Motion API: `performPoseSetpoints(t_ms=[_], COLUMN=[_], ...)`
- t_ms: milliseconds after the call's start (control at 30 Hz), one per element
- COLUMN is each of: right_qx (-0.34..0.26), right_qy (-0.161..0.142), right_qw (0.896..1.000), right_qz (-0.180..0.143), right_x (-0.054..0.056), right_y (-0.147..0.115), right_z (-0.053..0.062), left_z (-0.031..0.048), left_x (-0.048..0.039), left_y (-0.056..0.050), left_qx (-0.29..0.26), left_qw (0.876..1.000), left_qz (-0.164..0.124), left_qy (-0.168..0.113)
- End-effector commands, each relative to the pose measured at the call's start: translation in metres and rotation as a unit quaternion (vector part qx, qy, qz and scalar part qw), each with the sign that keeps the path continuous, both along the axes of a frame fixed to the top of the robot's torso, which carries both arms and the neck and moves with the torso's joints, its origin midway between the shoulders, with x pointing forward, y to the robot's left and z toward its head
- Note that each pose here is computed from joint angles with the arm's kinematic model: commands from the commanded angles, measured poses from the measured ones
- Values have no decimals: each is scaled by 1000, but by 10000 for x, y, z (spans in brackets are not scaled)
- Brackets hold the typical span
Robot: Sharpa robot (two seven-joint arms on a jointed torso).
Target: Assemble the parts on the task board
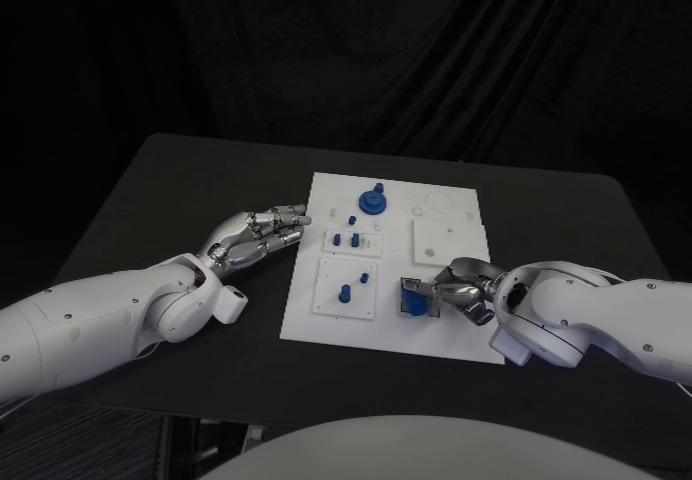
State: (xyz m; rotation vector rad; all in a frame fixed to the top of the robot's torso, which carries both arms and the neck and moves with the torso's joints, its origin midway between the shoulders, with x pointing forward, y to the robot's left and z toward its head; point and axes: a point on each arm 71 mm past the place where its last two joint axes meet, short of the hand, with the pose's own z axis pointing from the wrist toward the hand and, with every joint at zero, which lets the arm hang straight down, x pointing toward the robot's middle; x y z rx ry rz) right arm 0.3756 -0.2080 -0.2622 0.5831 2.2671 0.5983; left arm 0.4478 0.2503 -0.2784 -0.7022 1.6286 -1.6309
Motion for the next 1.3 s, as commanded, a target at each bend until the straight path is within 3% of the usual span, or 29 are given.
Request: performPoseSetpoints(t_ms=[33,400,667,900,1300], right_qx=[6,16,-2,-49,-74], right_qy=[-4,-23,-87,-148,-164], right_qw=[1000,1000,995,980,972], right_qz=[-1,-1,53,125,151], right_x=[-7,-11,-45,-113,-125], right_y=[7,-11,-34,-27,-28], right_z=[-3,32,113,158,147], left_z=[61,43,29,18,7], left_x=[-20,-31,-43,-49,-56], left_y=[-17,-10,6,8,8], left_qx=[-35,-34,-34,-33,-33], left_qw=[999,999,999,999,999], left_qz=[-10,-10,-9,-8,-8], left_qy=[-34,-32,-30,-29,-26])
